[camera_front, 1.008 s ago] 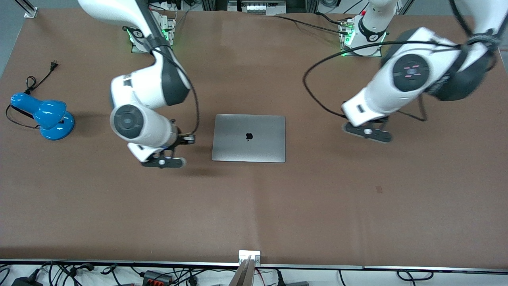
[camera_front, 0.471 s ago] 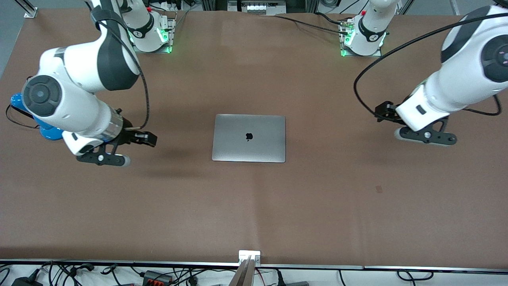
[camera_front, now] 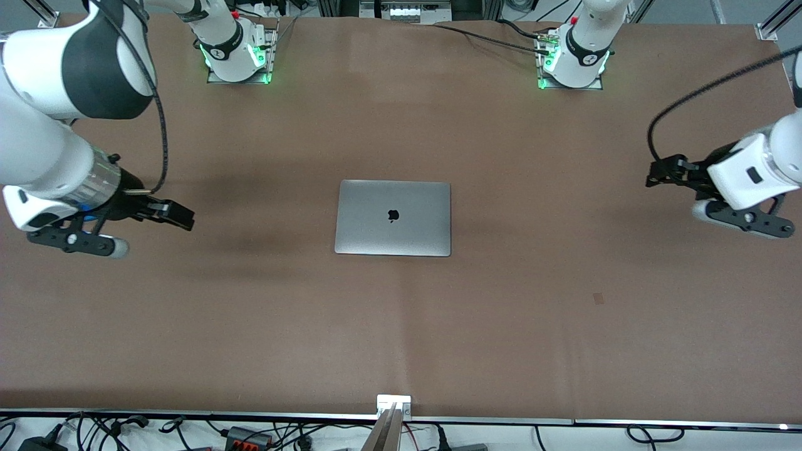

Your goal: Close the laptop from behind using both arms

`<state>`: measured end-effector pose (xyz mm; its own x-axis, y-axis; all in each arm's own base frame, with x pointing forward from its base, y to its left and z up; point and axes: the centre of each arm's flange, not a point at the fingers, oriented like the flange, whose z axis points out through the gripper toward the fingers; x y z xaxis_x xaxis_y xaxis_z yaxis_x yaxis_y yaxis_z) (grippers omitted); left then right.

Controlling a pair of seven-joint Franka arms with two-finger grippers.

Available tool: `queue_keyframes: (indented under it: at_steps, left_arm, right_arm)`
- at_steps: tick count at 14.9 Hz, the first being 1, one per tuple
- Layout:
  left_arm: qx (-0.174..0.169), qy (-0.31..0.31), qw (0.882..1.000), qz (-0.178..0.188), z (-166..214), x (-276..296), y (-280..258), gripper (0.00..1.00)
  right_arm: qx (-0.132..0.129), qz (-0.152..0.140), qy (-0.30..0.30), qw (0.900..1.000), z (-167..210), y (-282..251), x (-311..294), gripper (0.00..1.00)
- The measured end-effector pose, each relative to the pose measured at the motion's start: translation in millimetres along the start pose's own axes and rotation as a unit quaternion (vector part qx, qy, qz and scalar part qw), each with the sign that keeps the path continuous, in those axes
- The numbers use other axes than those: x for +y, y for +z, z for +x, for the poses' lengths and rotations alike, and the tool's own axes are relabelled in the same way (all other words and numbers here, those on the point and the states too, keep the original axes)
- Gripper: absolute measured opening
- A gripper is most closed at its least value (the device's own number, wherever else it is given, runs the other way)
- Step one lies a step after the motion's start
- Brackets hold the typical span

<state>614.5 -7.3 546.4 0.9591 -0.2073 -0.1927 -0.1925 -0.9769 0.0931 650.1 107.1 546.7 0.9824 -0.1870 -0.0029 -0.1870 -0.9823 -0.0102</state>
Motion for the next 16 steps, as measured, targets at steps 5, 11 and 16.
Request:
queue_keyframes:
  at_steps: [5,11,16]
  left_arm:
    - [-0.009,-0.038,0.999,0.001,-6,-17,1,1.00]
    - [0.079,-0.050,0.995,0.046,-41,8,-12,1.00]
    - [0.125,-0.044,0.990,0.053,-78,32,-30,1.00]
  right_arm:
    - [0.001,0.007,0.013,1.000,14,-6,48,1.00]
    - [0.026,0.013,-0.034,0.999,23,-33,123,1.00]
    - [0.032,0.007,-0.056,0.998,22,-42,141,1.00]
